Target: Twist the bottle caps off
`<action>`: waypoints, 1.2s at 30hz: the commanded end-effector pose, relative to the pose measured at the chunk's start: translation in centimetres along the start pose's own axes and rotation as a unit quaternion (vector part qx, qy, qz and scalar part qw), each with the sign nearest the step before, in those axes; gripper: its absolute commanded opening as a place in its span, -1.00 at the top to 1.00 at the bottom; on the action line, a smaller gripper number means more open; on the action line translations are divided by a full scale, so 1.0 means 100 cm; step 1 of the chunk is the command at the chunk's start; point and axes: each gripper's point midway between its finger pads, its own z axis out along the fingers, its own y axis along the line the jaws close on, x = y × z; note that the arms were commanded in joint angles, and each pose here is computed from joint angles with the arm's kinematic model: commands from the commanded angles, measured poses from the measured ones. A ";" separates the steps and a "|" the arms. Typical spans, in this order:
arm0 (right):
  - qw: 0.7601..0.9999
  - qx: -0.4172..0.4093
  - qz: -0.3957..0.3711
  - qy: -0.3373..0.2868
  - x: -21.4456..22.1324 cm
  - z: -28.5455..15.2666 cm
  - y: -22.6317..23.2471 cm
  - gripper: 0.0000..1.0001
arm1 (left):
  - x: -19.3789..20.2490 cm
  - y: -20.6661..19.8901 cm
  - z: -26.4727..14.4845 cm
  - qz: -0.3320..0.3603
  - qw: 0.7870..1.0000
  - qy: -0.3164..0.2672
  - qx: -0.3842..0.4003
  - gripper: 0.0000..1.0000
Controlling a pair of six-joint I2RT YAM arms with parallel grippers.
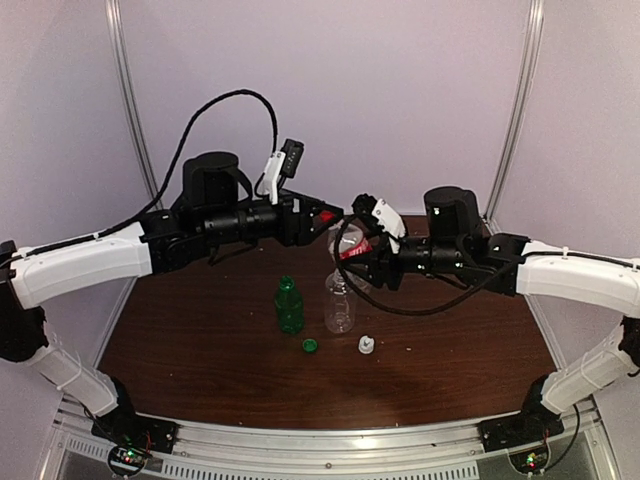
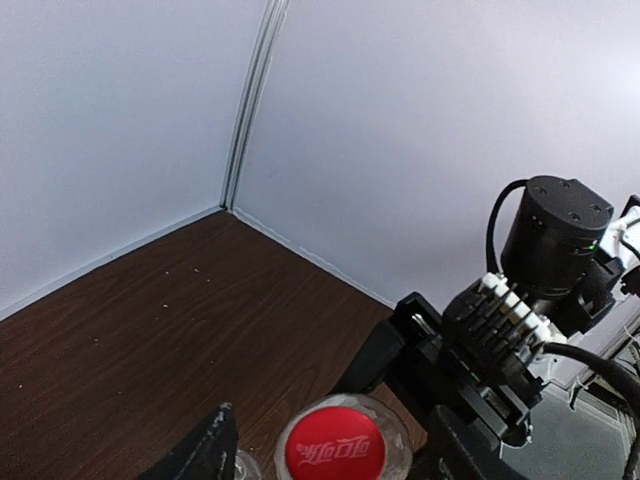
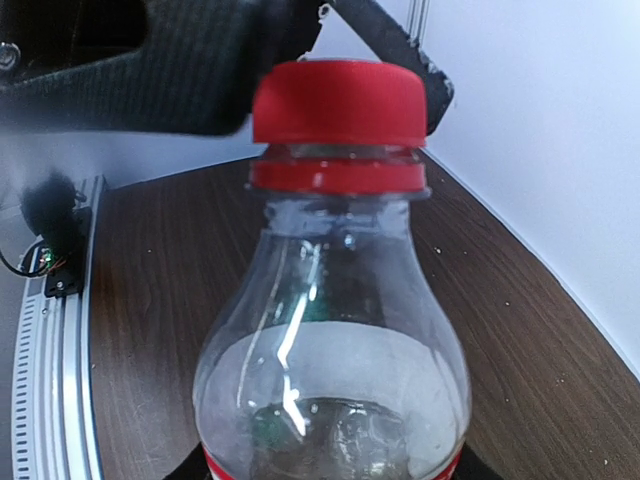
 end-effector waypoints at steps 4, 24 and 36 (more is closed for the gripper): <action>0.989 -0.141 -0.009 -0.040 -0.017 -0.022 0.045 0.03 | -0.028 -0.037 -0.049 0.114 0.983 -0.038 0.138 -0.51; 0.936 -0.347 0.015 -0.051 -0.031 -0.034 0.097 0.01 | 0.013 -0.081 -0.068 0.149 0.924 0.020 0.352 -0.35; 0.941 -0.336 0.018 -0.046 -0.029 -0.030 0.094 0.02 | 0.020 -0.087 -0.063 0.139 0.920 0.031 0.366 0.16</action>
